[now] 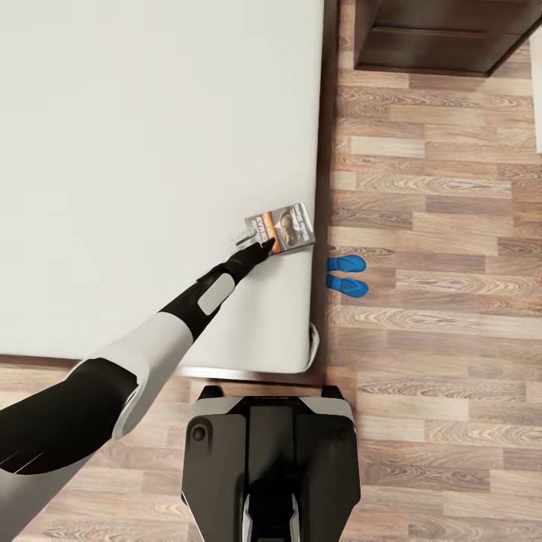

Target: In the bedroom, move the book from the bed onto either nightstand, and place the two sandals side by side next to the bed.

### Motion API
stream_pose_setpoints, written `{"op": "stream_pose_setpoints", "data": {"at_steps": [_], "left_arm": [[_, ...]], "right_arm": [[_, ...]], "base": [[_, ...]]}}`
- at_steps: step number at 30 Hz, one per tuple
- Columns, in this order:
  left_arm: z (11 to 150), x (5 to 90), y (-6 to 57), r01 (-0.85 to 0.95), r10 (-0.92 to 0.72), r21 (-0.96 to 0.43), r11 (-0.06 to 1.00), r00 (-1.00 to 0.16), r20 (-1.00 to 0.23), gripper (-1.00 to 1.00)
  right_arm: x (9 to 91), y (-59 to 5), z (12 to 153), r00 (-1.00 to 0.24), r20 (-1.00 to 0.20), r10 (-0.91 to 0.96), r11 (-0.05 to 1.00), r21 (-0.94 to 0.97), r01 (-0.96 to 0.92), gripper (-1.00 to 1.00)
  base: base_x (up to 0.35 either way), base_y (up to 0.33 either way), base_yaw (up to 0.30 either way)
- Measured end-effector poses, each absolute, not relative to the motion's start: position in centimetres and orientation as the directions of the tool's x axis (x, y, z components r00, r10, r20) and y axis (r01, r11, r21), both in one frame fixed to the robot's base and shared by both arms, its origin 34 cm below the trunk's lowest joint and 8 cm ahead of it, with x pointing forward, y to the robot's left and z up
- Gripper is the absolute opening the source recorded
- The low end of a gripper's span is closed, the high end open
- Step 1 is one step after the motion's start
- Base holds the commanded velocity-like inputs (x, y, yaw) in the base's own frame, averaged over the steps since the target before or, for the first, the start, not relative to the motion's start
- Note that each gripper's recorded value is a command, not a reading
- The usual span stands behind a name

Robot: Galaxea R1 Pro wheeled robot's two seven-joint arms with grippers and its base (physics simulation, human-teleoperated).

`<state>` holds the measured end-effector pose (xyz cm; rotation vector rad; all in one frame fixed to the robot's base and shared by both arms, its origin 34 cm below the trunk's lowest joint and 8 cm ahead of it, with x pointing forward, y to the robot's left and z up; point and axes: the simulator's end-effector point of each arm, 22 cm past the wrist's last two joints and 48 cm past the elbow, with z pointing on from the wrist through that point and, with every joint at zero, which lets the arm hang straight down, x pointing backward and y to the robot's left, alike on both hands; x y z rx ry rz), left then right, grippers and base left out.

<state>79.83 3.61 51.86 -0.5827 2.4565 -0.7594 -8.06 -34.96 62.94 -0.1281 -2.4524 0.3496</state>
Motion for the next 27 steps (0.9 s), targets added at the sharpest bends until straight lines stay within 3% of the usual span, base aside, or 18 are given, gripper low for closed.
{"op": "stream_pose_setpoints", "data": {"at_steps": [27], "left_arm": [[51.97, 79.9, 3.56, -0.245, -0.525, -0.611, 0.753, -0.783, -0.334, 1.0]], "right_arm": [[-8.06, -34.95, 62.93, -0.785, 0.594, 0.178, 0.96, -0.28, 0.006, 1.0]], "base": [[-0.011, -0.048, 0.0]]}}
